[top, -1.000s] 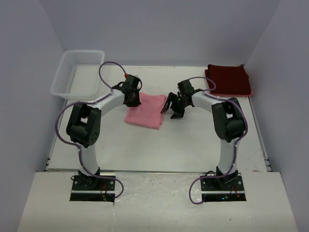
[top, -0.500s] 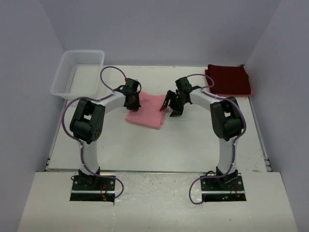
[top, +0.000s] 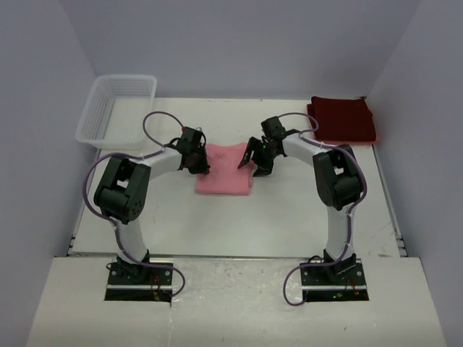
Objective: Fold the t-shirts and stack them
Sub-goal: Smooth out wrinkles on the folded tshirt
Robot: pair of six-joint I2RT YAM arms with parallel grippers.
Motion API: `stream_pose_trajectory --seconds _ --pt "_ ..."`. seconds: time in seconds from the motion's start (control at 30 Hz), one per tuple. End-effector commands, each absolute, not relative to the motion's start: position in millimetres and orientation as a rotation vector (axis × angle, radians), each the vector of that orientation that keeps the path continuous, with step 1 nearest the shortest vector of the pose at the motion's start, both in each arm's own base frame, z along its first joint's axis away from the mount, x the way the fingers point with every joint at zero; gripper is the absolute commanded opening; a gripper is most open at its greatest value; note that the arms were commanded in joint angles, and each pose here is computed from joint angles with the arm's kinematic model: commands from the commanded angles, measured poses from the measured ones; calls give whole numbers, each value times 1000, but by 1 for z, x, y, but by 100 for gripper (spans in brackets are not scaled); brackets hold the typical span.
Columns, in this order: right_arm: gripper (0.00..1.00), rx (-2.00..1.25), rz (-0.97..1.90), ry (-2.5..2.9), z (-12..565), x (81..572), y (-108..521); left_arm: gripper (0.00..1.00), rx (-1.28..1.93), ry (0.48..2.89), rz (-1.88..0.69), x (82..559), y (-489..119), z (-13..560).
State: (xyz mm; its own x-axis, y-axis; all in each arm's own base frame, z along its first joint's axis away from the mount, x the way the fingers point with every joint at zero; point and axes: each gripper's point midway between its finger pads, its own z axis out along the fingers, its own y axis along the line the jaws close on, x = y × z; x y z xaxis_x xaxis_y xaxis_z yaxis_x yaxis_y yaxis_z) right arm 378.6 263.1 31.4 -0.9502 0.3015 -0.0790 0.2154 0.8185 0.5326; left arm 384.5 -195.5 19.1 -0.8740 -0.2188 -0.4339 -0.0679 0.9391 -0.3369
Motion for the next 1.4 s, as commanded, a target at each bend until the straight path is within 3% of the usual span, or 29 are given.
stream_pose_trajectory --seconds 0.0,0.47,0.77,1.0,1.2,1.37 --pt "71 404 856 2853 32 378 274 0 -247 2693 -459 357 -193 9" --pt "67 372 1064 2870 32 370 298 0 -234 2676 -534 352 -199 17" --pt "57 311 1062 2937 20 352 298 0 -212 2665 -554 351 -201 22" --pt "32 311 1041 2924 20 353 296 0 -203 2674 -584 349 -205 18" --pt "3 284 945 2897 30 367 291 0 -194 2676 -570 350 -203 16" --pt "0 220 807 2895 30 375 279 0 -184 2679 -568 351 -204 11"
